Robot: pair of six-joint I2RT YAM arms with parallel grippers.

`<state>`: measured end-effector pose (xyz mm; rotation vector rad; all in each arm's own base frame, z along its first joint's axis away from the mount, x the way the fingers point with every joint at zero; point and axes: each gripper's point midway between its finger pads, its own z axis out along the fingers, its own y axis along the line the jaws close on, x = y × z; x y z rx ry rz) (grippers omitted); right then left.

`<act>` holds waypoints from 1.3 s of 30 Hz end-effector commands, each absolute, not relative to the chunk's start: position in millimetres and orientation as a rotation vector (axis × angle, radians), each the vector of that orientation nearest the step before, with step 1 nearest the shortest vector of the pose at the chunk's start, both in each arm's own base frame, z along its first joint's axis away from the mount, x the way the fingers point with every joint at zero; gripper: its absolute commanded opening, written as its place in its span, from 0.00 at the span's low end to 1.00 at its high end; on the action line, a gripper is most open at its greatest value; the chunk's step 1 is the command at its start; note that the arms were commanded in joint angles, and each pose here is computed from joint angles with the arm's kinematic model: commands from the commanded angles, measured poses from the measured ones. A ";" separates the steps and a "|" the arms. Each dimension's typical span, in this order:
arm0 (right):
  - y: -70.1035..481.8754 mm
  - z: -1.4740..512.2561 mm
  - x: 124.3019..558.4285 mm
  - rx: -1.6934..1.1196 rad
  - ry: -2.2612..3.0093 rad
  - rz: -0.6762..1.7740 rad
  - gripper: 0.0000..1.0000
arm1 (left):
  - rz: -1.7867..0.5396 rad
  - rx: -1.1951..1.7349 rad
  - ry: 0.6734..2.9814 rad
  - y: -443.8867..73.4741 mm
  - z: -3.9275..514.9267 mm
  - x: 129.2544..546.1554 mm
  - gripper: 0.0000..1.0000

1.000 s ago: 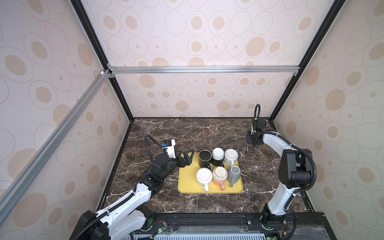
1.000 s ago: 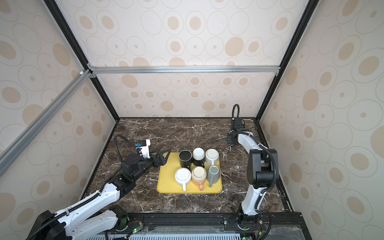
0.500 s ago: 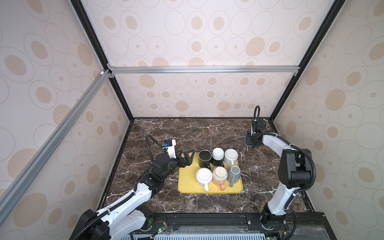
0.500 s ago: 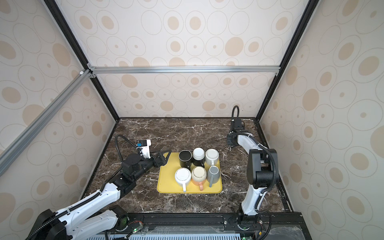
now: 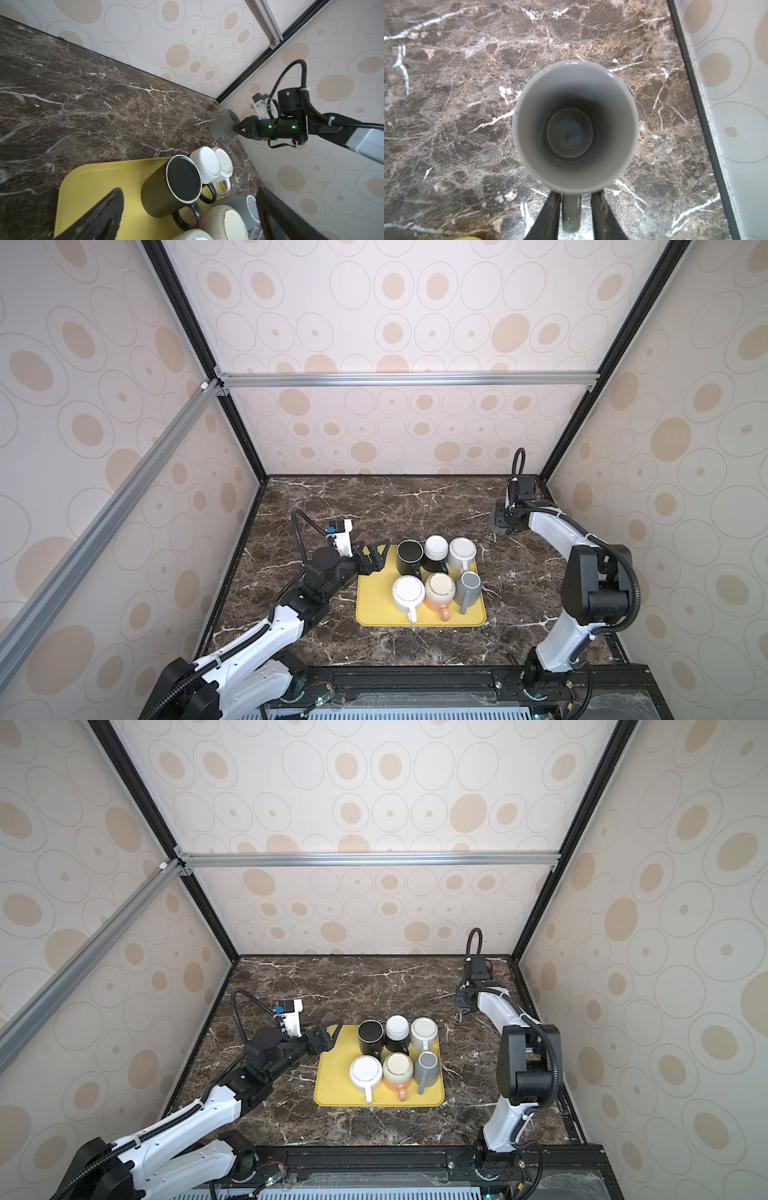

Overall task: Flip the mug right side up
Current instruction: 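Open right gripper and lift it off the grey mug, then move left gripper down to the upside-down white ribbed mug while right gripper moves over tray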

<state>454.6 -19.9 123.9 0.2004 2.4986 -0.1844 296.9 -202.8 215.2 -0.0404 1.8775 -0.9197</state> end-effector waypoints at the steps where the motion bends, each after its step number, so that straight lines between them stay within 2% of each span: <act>1: -29.7 150.8 445.6 0.253 2.450 -0.224 0.29 | -0.822 -0.019 1.882 -199.1 226.2 305.1 1.00; 5: -20.0 188.8 430.2 0.298 2.391 -0.167 0.31 | -0.612 -0.060 1.972 -180.3 216.6 315.7 1.00; 9: 20.6 228.3 413.5 0.219 2.302 -0.082 0.36 | -0.441 -0.089 2.003 -169.4 214.9 315.5 1.00; 12: 56.1 254.6 395.8 0.143 2.255 -0.021 0.38 | -0.405 -0.092 1.996 -171.9 216.0 310.7 1.00; 18: 135.3 267.8 342.7 -0.001 2.147 0.340 0.40 | -0.529 -0.173 1.920 -169.5 211.1 299.4 1.00; 28: 181.2 273.5 281.9 -0.285 2.190 0.294 0.38 | -0.593 -0.098 2.111 -181.9 184.2 271.0 1.00; 33: 182.4 267.0 280.0 -0.360 2.235 0.156 0.38 | -0.482 -0.012 2.203 -202.9 172.7 248.5 1.00; 39: 184.5 258.1 282.7 -0.349 2.248 0.148 0.38 | -0.463 -0.025 2.244 -209.6 163.8 236.8 1.00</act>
